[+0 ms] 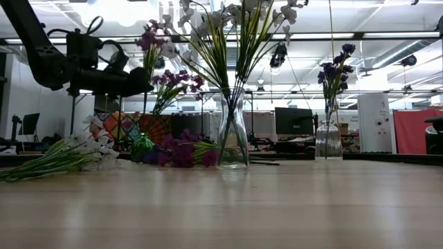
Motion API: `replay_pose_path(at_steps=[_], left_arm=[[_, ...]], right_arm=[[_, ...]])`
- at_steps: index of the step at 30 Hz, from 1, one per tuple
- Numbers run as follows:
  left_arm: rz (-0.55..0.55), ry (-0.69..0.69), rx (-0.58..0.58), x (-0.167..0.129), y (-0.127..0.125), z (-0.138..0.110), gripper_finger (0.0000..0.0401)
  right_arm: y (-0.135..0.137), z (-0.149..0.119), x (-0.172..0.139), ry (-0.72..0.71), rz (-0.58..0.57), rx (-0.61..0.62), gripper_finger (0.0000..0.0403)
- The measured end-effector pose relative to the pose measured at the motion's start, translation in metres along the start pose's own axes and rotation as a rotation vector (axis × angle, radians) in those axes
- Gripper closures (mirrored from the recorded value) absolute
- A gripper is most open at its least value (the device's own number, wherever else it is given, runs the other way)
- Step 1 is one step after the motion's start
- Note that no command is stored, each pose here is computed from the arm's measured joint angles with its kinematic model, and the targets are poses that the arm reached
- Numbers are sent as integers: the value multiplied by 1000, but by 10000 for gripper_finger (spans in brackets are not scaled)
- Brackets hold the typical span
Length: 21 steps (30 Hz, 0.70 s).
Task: Sort flowers into vase by color
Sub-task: Put the bottom violet flowers into the green flower vase
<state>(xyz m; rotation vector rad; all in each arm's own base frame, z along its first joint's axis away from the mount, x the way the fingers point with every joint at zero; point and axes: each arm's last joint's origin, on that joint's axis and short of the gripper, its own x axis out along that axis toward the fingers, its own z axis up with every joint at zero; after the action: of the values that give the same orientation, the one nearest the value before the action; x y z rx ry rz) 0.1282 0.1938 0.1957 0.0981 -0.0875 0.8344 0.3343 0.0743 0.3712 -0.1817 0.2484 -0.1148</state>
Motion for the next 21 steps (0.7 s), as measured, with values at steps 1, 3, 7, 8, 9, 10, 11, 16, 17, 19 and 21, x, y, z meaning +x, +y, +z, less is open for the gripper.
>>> replay_pose_path(at_steps=[1,3,7,8,9,10,11,16,17,19,21], left_arm=[[1,2,-4,0,0,0,401],[1,11,-12,0,0,-1,401],[1,43,-25,2,1,-9,401],[1,53,-28,3,1,-11,401],[0,64,-31,3,1,-14,401],[0,72,-35,4,1,-16,401],[0,79,-36,5,1,-18,401],[0,80,-49,7,1,-24,401],[0,78,-50,7,1,-25,401],[0,84,-52,8,1,-28,401],[0,91,-54,8,1,-30,401]], right_arm=[[0,0,0,0,0,1,170],[0,0,0,0,0,2,170],[0,0,0,1,0,-1,170],[0,0,0,1,0,-1,170],[0,0,0,1,0,-1,170],[0,0,0,1,0,-1,170],[0,-1,0,2,0,-1,170],[0,-1,0,3,0,-1,170],[0,-1,0,3,0,-1,170],[0,-1,0,4,0,-2,170],[0,-1,0,4,0,-2,170]])
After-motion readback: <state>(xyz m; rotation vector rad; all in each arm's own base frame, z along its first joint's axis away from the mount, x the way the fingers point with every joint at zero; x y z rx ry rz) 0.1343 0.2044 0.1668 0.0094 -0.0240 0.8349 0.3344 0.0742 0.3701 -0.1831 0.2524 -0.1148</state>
